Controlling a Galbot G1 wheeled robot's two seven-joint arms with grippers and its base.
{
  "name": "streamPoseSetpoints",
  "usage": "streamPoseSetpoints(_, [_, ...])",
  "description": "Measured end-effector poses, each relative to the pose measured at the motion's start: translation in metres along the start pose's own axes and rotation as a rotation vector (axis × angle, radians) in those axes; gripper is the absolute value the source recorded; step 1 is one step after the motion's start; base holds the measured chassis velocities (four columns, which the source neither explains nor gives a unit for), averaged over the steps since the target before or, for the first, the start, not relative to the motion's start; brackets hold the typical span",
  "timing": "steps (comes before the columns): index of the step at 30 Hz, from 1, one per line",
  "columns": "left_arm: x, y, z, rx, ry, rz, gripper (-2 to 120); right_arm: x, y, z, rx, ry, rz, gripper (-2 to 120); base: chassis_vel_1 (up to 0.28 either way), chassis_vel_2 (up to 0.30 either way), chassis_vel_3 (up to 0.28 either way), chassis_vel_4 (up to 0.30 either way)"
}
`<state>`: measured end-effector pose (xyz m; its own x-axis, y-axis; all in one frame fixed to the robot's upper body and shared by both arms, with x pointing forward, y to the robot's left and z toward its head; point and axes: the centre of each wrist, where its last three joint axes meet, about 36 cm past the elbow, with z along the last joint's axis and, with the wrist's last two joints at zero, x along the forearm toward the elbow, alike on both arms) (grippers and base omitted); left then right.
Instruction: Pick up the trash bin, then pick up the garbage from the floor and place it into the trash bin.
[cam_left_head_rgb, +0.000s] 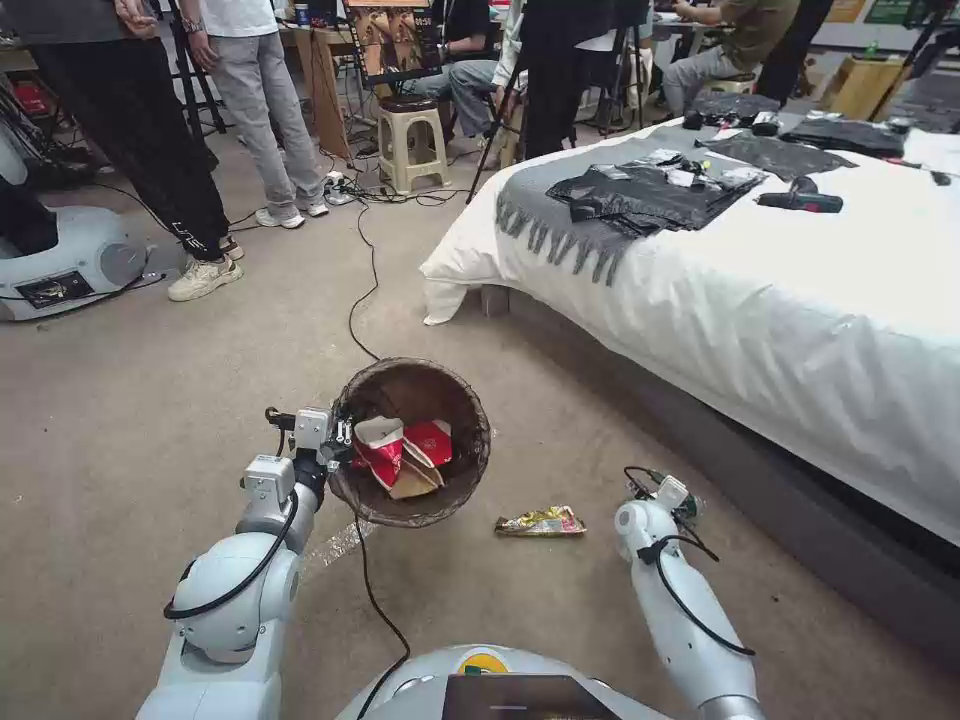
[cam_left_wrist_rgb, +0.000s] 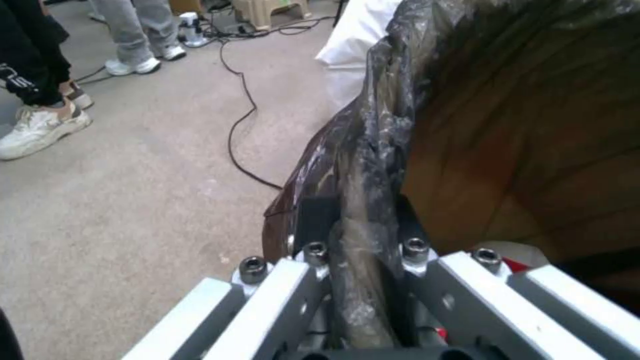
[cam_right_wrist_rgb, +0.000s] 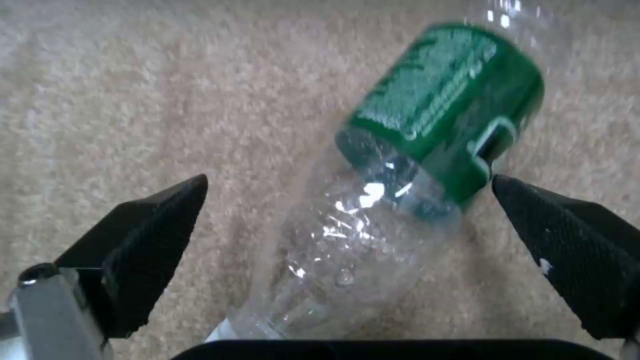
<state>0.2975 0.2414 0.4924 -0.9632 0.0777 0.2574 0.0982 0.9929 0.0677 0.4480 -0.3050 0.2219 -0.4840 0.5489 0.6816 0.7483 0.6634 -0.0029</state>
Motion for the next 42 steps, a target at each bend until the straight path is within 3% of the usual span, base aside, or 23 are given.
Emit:
streamPoseSetpoints(24, [-0.004,0.003,0.003,0.003,0.011,0.0,3,-0.033,0.004,0.015,-0.021,0.041,0.062,100,0.0,0.0,0.0,0.0])
streamPoseSetpoints(30, [-0.005,0.002,0.004,0.005,0.011,0.002,3,-0.031,0.005,0.014,-0.025,0.034,0.047,83,0.0,0.0,0.0,0.0])
streamPoseSetpoints(37, [-0.005,0.002,0.004,0.005,0.011,0.002,3,-0.029,0.003,0.014,-0.02,0.021,0.036,52,0.0,0.0,0.0,0.0])
streamPoseSetpoints(42, [-0.004,0.002,0.003,0.004,0.009,0.002,3,-0.028,0.001,0.013,-0.023,0.016,0.033,40,0.0,0.0,0.0,0.0])
